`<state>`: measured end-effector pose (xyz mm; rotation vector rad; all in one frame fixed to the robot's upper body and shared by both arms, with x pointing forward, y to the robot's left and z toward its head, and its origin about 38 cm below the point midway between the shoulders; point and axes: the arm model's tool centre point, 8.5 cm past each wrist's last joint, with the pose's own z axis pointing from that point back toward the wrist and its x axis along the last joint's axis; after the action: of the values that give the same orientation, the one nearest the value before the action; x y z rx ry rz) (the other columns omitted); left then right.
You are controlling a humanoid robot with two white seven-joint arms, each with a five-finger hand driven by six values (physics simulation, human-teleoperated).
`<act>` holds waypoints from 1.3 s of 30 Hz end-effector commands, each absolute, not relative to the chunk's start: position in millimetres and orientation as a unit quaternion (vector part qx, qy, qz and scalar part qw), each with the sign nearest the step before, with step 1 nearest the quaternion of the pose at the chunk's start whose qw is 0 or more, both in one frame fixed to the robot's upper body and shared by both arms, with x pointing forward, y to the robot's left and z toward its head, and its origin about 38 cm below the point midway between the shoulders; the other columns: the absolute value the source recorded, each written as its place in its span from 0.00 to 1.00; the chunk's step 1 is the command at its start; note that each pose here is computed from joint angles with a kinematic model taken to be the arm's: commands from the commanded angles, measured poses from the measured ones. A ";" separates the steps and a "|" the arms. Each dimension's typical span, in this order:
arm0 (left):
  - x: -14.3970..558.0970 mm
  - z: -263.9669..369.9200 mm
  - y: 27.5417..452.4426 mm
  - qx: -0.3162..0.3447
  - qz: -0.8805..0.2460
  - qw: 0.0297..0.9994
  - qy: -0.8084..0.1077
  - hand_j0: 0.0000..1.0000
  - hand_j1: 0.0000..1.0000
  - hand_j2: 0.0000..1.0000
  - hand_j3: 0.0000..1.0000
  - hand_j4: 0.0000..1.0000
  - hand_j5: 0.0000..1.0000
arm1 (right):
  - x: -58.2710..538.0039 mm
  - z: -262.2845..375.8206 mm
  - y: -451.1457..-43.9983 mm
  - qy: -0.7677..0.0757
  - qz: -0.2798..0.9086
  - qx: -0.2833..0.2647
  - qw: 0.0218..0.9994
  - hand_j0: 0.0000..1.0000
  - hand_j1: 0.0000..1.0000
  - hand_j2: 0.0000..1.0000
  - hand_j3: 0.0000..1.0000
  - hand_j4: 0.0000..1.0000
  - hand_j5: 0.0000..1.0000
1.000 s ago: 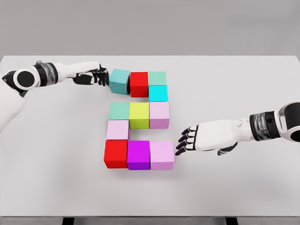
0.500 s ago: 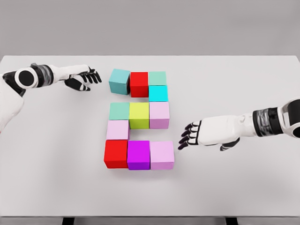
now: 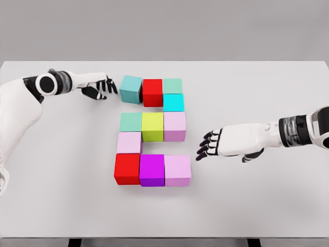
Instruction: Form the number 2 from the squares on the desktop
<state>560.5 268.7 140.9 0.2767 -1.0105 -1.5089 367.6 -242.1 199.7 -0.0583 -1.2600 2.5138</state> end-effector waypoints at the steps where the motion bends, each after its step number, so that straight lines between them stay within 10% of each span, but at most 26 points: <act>1: 559.3 134.6 263.6 0.108 -0.654 0.611 -0.432 0.58 0.58 0.58 0.58 0.58 0.58 | 368.2 201.2 -242.5 -0.444 0.880 -0.021 0.166 1.00 1.00 1.00 1.00 1.00 1.00; 39: 555.3 149.5 253.6 0.089 -0.669 0.561 -0.480 0.54 0.54 0.54 0.54 0.54 0.54 | 372.1 209.6 -244.3 -0.451 0.876 -0.033 0.165 1.00 1.00 1.00 1.00 1.00 1.00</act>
<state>555.2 253.8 148.8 0.2119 -1.1253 -1.5787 371.9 -244.2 209.1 -0.0944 -1.2820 2.5025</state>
